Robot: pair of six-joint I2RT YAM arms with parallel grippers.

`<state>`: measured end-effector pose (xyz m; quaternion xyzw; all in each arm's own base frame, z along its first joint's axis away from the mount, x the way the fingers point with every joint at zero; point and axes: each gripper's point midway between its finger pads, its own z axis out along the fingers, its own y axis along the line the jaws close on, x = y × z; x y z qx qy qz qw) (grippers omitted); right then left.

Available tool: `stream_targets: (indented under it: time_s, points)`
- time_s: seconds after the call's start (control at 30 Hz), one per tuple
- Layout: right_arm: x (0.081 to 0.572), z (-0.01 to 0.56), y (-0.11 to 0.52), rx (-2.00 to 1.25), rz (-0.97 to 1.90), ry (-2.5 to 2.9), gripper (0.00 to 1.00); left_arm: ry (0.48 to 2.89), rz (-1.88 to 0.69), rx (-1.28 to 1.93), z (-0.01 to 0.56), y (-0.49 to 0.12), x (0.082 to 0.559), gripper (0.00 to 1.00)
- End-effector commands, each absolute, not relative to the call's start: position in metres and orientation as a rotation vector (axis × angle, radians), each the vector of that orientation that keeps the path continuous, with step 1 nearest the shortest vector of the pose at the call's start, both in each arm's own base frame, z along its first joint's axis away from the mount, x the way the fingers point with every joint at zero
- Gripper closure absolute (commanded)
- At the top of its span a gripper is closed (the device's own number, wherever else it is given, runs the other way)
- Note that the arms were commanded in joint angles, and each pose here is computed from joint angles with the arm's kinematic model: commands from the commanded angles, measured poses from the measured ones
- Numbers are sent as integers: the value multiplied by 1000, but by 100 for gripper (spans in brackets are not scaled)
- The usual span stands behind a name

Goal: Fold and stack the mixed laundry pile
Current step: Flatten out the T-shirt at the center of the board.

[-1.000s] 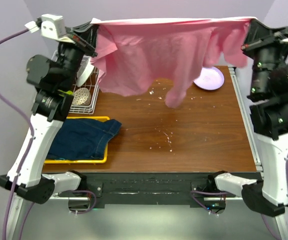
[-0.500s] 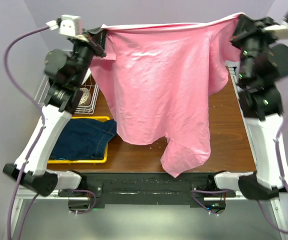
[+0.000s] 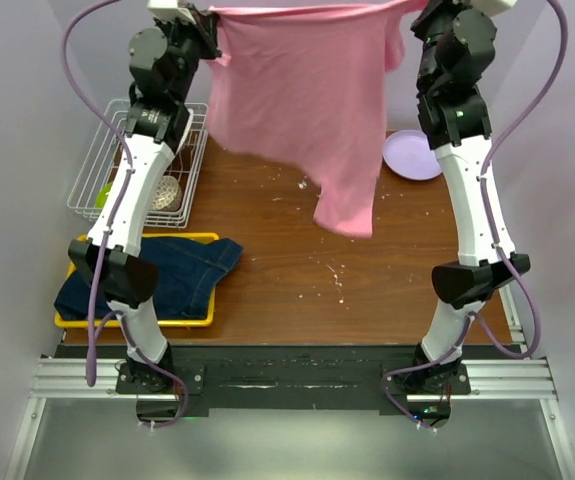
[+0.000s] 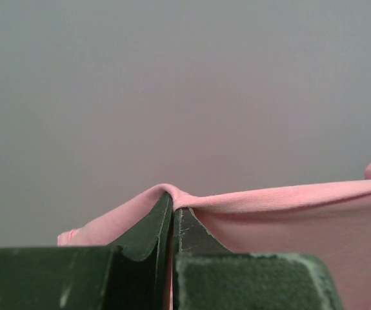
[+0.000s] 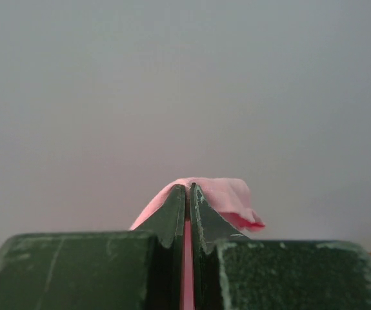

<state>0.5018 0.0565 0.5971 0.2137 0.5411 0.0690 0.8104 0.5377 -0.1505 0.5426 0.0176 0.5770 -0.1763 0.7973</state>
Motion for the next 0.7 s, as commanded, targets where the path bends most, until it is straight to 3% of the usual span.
stream_targets:
  time_s: [0.0,0.07,0.1,0.13,0.17,0.23,0.27,0.33,0.47,0.53,0.6,0.67]
  points:
    - [407,691,18,521,193,888,100,1031,-419,32,625,-130,488,100]
    - [419,658,22,534,198,963,100,1070,-431,26,606,-129,482,100]
    - [394,665,18,536,222,944,100,1088,-436,26,596,-130,480,100]
    - [411,626,23,531,195,1036,100,1074,-438,25,600,-126,463,100]
    - [406,611,22,555,208,1070,100,1155,-447,15,562,-128,472,100]
    - [394,565,21,581,224,1158,100,1186,-471,15,545,-128,454,100]
    - [390,539,19,595,205,1223,100,1288,-490,2,497,-131,460,100]
    - [370,478,17,652,217,1335,100,1361,-540,2,463,-136,446,100]
    - [331,349,19,697,201,1594,100,1733,-651,-46,294,-152,426,100]
    - [314,266,20,730,163,1758,100,1858,-673,-72,241,-155,415,100]
    - [294,220,27,709,176,1873,100,2026,-651,-144,177,-151,400,100]
    - [276,165,28,724,152,1994,84,2152,-647,-208,140,-149,384,99]
